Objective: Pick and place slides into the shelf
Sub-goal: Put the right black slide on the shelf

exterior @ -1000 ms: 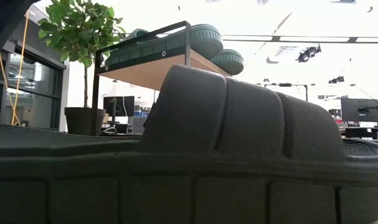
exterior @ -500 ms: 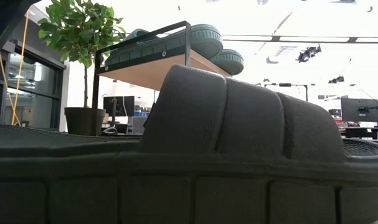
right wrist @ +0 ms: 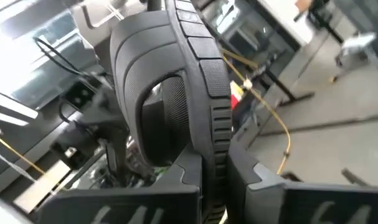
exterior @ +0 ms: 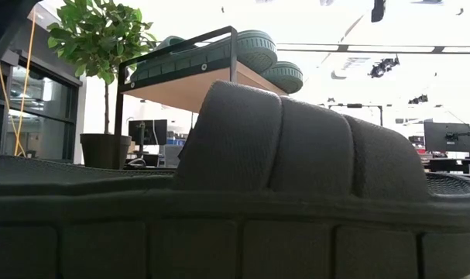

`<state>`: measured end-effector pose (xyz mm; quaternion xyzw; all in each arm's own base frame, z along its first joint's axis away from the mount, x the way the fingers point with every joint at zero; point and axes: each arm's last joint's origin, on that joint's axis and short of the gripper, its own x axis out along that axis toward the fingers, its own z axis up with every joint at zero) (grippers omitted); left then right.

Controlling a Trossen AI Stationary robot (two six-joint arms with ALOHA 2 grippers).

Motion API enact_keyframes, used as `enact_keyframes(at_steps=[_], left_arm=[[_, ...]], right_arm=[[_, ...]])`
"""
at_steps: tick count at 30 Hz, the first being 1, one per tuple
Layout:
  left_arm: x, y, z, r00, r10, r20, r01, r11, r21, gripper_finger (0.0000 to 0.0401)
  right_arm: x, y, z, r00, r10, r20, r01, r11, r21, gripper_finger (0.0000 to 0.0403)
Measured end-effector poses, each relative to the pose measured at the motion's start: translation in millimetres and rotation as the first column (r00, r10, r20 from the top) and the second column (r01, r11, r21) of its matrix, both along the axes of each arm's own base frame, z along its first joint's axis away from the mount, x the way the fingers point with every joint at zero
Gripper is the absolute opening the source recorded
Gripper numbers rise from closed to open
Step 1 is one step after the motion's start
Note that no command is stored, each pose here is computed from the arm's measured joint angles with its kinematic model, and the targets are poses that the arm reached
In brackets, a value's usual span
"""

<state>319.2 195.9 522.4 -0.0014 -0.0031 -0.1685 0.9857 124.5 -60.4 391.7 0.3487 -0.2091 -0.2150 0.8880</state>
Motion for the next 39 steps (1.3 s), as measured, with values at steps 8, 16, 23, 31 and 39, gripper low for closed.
enact_keyframes(at_steps=[8, 16, 23, 31, 39], left_arm=[[-12, -12, 12, 0.999, -0.031, 0.033, 0.029, 0.998, 0.053, 0.0161], [-27, -33, 21, 0.998, -0.064, 0.019, 0.062, 0.995, 0.084, 0.0161], [-42, -54, 21, 0.998, -0.038, -0.058, 0.045, 0.993, 0.112, 0.0161], [-55, -82, 22, 0.991, 0.013, -0.133, 0.010, 0.985, 0.170, 0.0161], [-55, -101, 21, 0.987, 0.019, -0.161, 0.017, 0.976, 0.217, 0.0161]], right_arm=[[-8, -17, -4, 0.999, 0.053, -0.012, -0.052, 0.997, 0.049, 0.0005], [-6, -35, -17, 0.984, 0.154, -0.088, -0.139, 0.978, 0.157, 0.0005], [3, -55, -30, 0.963, 0.235, -0.129, -0.197, 0.946, 0.256, 0.0005], [16, -76, -57, 0.912, 0.365, -0.187, -0.250, 0.856, 0.453, 0.0005], [15, -74, -73, 0.874, 0.407, -0.267, -0.209, 0.809, 0.549, 0.0005]])
